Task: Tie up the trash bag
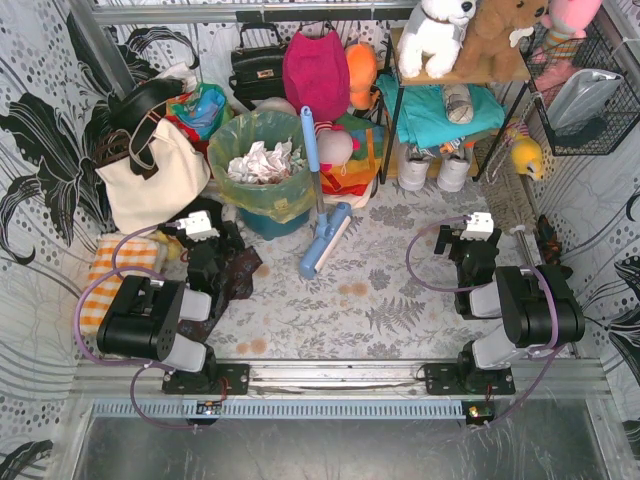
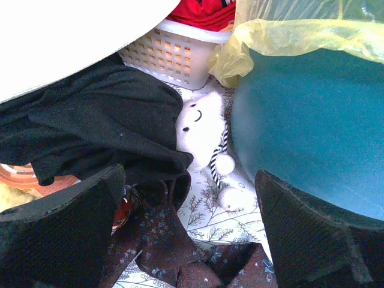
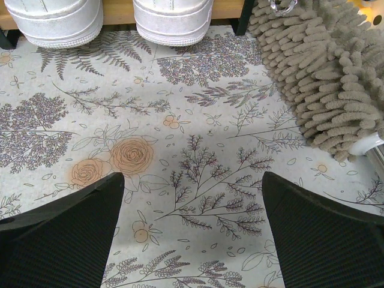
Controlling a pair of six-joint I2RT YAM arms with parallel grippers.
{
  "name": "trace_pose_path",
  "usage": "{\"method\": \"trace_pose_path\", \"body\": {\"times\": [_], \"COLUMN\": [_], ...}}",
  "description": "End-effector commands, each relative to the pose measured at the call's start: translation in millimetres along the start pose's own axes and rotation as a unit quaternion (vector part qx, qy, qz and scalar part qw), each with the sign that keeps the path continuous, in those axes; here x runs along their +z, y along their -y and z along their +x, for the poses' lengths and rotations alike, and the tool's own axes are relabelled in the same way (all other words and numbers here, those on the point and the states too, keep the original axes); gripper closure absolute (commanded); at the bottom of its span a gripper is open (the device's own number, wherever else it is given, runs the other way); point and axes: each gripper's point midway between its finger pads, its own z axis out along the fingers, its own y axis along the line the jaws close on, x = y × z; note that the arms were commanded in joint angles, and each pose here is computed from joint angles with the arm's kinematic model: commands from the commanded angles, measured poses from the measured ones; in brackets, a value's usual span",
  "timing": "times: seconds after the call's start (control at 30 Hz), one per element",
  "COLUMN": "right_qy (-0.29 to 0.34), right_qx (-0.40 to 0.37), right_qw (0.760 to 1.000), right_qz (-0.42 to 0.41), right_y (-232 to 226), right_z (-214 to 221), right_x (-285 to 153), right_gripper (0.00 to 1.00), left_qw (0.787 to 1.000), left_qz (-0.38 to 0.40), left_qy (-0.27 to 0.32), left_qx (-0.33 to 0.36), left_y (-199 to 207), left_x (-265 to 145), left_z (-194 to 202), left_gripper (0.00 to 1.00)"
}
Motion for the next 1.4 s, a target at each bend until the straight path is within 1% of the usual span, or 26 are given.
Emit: {"method": "trace_pose_path", "body": {"times": [0.0, 1.37], "right_qy": [0.016, 0.016], "right_qx": [-0.003, -0.001], "right_qw": [1.000, 1.000], "right_qz": [-0.009, -0.008], "right_y": [-3.7, -3.6], "right_z": [-7.4, -7.7], "right_x": [0.9, 1.2], "right_gripper": [0.03, 0.03], "left_qw": [1.000, 1.000], "left_qz": [0.002, 0.003], "left_qy": [0.022, 0.022], "left_qx": [0.000, 0.000], "left_y": [1.6, 2.1], "left_x": [5.3, 5.2], "left_z": [-13.3, -13.4], "left_gripper": [0.02, 0.02]}}
